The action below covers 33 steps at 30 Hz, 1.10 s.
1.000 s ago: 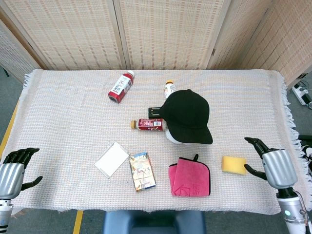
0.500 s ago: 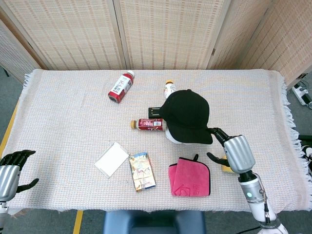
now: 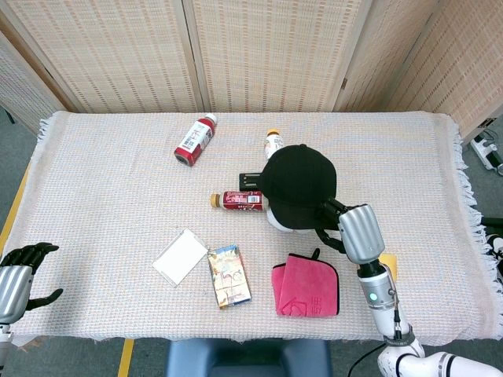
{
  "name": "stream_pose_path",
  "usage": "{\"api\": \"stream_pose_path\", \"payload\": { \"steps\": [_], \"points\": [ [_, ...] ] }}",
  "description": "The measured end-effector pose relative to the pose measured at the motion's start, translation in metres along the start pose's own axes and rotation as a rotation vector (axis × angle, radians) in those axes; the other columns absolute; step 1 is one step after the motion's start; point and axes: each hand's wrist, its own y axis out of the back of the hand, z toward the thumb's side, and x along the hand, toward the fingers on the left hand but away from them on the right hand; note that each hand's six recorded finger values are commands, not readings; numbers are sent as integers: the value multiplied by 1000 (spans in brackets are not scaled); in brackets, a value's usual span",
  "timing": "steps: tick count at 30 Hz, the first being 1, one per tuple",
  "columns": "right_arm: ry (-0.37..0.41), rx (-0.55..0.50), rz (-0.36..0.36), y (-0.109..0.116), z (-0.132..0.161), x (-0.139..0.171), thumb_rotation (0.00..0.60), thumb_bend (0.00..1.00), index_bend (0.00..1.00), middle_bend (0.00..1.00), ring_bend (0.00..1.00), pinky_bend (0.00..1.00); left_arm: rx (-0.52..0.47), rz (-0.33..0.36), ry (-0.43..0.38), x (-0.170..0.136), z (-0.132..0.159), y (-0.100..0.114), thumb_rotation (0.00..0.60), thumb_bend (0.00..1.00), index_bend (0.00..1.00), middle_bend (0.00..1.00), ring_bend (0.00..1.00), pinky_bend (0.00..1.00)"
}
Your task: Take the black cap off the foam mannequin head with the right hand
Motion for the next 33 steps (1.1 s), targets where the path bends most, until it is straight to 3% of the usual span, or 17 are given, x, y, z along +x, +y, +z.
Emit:
{"api": "stream_pose_path", "payload": {
  "steps": [4,10,21,33],
  "points": [
    [-3,-11,-50,4,0,-10,600,572,835,691,964,1000,1,-11,2,0,-1,-2,600,60,290,274,242,257],
    [-16,-11,-112,14,-3,-25,600,604,904,753,990,1000,1,-20,3,1,1,-2,600,60,290,274,242,252],
    [-54,53,-181,32,-19,-61,600,615,924,769,994,1000,6,-44,-9,4,7,-6,600,60,290,275,244,251],
    [-65,146,-166,27,-37,-105,600,618,925,770,997,1000,5,-66,-9,4,9,-8,600,60,290,276,245,250]
  ]
}}
